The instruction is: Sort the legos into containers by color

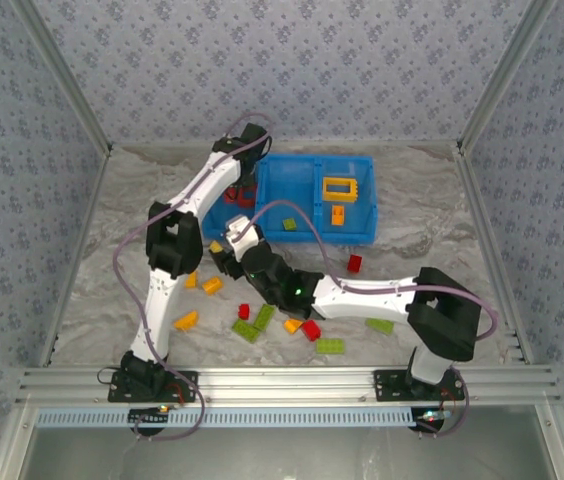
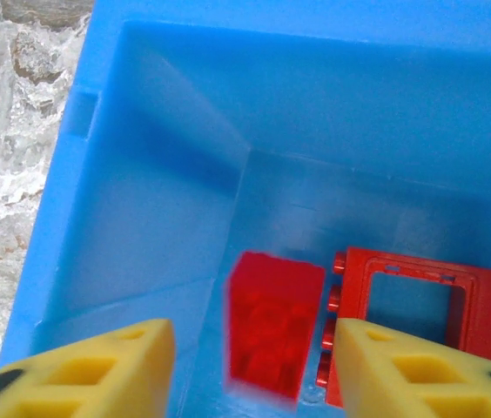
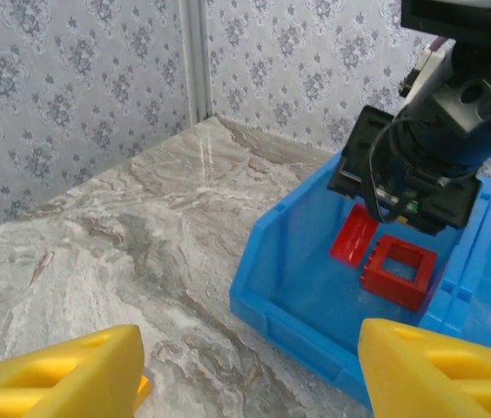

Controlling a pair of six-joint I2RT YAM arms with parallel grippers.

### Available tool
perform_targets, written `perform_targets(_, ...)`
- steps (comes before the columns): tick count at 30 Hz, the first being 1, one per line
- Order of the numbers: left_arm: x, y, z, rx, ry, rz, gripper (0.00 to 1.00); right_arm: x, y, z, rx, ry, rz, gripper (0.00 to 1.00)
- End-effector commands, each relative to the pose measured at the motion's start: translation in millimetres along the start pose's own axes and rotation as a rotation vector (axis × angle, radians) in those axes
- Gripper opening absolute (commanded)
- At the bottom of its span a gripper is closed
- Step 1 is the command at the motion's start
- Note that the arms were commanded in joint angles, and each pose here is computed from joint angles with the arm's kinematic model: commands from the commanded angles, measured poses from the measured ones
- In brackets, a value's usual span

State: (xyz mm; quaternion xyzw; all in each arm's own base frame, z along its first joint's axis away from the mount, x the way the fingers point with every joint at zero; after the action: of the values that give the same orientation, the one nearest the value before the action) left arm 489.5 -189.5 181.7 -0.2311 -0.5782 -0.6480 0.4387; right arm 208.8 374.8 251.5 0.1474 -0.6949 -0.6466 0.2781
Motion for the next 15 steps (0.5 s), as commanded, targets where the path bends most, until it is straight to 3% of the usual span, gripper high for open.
perform_targets(1,17.7,10.8,8.1,0.006,0.004,-0.028,0.6,21.5,13.3,-12.4,-0.033,-0.035,-0.024,0.69)
perform_targets(7,65.9,23.7,25.4,0.062,-0.046,-0.083,0.65,62.6,4.5,-48.0,-0.06,-0.16,0.076,0.68)
perform_targets(12,146.9,25.9,43.7,0.121,-0.145,-0.199,0.66,123.1,-23.4,-125.2,-0.308,-0.595,0.336,0.68)
perform_targets(15,193.3,7.4,52.5,0.127,-0.236,-0.264,0.67,149.1,-39.6,-145.2,-0.346,-0.662,0.43,0.67)
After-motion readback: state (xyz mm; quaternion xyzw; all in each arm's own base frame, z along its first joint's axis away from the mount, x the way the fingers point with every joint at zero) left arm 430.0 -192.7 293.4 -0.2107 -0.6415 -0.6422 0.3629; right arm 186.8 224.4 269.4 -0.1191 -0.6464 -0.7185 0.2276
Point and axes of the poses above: each hand's point on the last joint's axis, 136 mm out from that joint toward the fingers, its own x axis back along the fingers, its own z axis along the line the jaws close on, y = z × x, the point moved 8 cm from there along x, back along the fingers
